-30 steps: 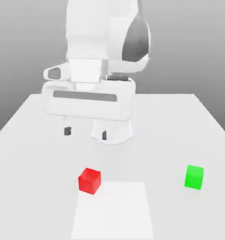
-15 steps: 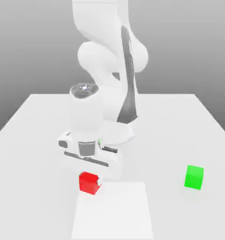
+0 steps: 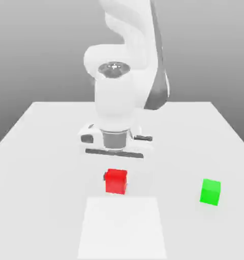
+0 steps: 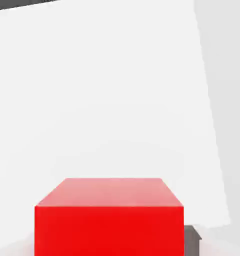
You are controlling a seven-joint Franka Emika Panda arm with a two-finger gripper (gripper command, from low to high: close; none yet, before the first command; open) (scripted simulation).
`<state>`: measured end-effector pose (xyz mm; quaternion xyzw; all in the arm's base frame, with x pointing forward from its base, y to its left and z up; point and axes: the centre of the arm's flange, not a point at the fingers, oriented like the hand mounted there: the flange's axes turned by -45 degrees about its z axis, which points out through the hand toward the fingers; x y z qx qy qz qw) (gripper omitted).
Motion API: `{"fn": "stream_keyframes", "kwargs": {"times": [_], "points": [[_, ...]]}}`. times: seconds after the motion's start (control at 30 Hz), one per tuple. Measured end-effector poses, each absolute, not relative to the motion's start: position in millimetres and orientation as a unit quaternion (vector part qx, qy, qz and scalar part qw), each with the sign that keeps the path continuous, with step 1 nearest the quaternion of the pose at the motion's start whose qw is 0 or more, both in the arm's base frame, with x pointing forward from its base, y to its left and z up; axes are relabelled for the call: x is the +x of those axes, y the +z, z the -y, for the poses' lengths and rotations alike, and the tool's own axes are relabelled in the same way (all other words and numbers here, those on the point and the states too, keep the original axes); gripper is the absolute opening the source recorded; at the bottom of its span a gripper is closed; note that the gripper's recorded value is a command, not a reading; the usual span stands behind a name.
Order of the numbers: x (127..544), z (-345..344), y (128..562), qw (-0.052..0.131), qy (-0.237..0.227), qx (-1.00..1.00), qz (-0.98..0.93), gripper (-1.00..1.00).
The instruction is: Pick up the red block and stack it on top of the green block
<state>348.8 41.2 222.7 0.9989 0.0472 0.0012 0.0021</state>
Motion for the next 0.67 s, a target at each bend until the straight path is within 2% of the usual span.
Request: {"fn": "stream_keyframes", "kwargs": {"times": [0.13,0.3,0.4,0.47,0.5,0.67], "points": [[342.2,-121.3,231.6,0.002,0.001,0.976,-0.218,-1.00],[308.5,-219.8,237.5,0.001,0.000,0.906,-0.422,-1.00],[287.4,-262.2,214.0,0.002,0.001,0.865,-0.501,-1.00],[289.1,-260.8,194.7,0.002,0.001,0.865,-0.501,-1.00],[289.2,-259.6,185.9,0.001,0.000,0.866,-0.500,1.00],[289.2,-259.6,185.9,0.001,0.000,0.866,-0.500,1.00]]}}
